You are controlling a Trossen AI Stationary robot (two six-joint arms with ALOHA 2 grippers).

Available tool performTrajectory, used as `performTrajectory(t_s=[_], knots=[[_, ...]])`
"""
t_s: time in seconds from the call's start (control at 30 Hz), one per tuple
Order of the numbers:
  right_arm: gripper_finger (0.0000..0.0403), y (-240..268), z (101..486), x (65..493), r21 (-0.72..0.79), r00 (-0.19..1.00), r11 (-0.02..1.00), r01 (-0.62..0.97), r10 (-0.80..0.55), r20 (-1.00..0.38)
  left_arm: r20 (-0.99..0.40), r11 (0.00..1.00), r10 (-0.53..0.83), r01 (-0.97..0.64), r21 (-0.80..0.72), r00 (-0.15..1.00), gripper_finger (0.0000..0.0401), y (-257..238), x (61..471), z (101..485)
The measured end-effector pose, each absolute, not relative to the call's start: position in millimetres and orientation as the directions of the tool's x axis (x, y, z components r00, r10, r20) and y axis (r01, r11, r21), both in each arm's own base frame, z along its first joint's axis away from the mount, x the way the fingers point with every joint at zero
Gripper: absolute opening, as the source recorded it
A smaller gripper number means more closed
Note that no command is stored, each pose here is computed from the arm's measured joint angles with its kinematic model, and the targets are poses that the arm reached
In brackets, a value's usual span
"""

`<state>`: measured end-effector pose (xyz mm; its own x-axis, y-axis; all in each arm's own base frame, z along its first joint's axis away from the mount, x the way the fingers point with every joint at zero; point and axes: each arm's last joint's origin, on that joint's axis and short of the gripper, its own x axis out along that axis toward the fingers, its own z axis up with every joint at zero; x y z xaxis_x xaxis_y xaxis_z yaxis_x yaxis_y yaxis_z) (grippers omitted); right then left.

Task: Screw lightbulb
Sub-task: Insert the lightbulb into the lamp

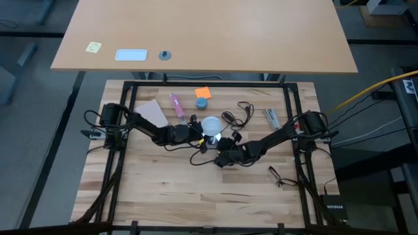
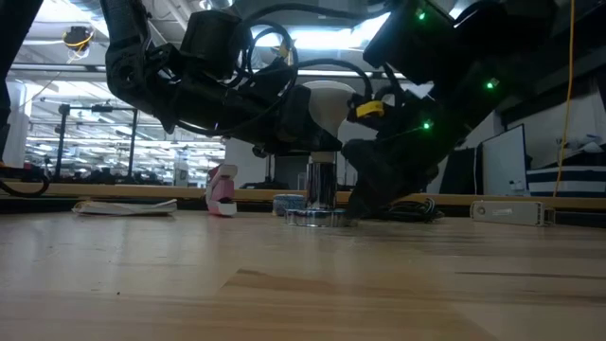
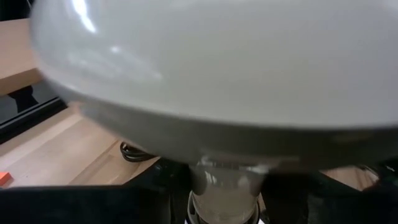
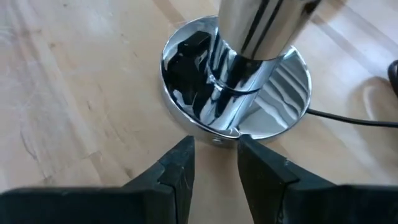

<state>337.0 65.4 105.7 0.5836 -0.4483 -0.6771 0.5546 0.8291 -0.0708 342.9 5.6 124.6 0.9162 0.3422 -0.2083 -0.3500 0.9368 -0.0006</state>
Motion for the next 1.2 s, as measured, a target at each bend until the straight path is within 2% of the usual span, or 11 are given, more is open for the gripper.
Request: performTrajectory(t_s=[0.7,1.0,1.2], knots=[[0.0121,38,101,334,-0.091,0.485,0.751,0.654,-0.508,-0.712,-0.209,0.933,0.353,-0.36,0.008,0.912,0.0141,6,343,125],[0.0121,45,111,332,-0.1,0.51,0.798,0.594,-0.47,-0.72,-0.21,0.938,0.34,-0.347,0.003,0.917,0.0141,5,343,125],[0.0121,55,131,331,-0.045,0.579,0.818,0.574,-0.443,-0.684,-0.211,0.939,0.336,-0.344,0.001,0.918,0.0141,5,343,125]])
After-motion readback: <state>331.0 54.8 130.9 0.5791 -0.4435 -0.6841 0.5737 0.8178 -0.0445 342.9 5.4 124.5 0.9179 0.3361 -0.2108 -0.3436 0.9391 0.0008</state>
